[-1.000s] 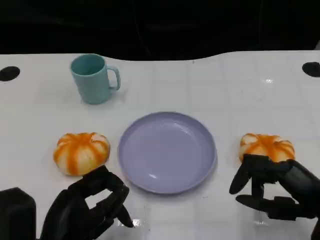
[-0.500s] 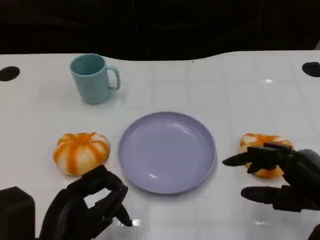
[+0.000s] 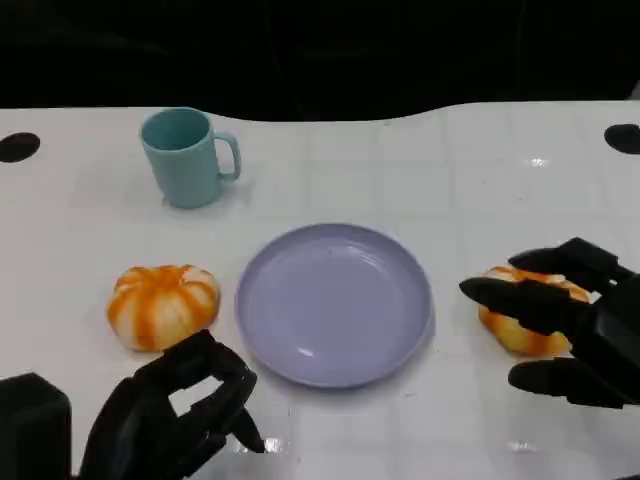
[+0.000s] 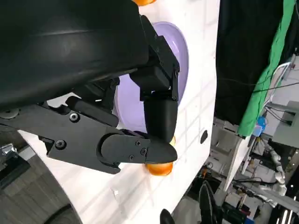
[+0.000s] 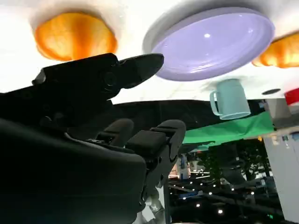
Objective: Grasp the bread from the table and place it into the plate.
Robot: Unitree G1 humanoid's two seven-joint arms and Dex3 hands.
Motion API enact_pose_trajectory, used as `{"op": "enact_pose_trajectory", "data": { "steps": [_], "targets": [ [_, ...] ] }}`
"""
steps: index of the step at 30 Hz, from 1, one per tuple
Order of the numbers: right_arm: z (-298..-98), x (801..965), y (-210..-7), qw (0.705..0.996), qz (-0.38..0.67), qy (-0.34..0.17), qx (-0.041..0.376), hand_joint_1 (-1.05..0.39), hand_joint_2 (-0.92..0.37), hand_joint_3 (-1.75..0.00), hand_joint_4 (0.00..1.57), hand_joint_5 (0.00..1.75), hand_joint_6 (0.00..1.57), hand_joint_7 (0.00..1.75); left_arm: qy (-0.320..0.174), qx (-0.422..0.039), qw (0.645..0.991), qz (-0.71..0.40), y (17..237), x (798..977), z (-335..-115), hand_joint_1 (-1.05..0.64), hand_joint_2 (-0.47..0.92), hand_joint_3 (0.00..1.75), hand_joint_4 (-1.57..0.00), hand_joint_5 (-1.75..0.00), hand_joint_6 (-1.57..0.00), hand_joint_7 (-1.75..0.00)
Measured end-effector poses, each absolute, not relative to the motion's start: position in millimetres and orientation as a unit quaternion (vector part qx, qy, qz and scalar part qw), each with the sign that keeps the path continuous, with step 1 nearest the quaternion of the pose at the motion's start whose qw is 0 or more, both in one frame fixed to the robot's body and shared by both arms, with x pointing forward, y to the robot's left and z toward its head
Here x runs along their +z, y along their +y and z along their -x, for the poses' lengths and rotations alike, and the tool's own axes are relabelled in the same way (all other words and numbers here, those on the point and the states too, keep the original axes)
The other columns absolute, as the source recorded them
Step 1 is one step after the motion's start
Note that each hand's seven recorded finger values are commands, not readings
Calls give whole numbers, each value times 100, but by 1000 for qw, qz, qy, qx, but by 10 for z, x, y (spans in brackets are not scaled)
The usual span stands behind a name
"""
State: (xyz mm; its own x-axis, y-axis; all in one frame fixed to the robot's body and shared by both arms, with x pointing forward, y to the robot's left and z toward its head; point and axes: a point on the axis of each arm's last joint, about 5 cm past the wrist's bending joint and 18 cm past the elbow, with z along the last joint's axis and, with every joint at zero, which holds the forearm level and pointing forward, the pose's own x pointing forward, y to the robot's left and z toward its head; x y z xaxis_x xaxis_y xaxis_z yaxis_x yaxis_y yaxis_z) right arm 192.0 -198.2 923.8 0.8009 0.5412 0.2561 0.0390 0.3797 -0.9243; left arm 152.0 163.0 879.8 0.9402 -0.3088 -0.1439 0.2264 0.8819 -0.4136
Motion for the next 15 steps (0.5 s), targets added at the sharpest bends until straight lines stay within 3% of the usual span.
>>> {"op": "enact_pose_trajectory", "data": {
  "steps": [6, 15],
  "targets": [
    [-1926, 9284, -1999, 772, 564, -241, 163, -44, -81, 0, 0, 25, 22, 0, 104, -141, 964, 200, 1618, 8798, -1521, -53, 92, 31, -71, -175, -70, -146],
    [-1972, 9324, -1986, 743, 609, -211, 180, -46, -81, -1, 0, 24, 23, 1, 100, -144, 964, 202, 1603, 8811, -1542, -53, 92, 30, -72, -175, -70, -146]
  ]
}}
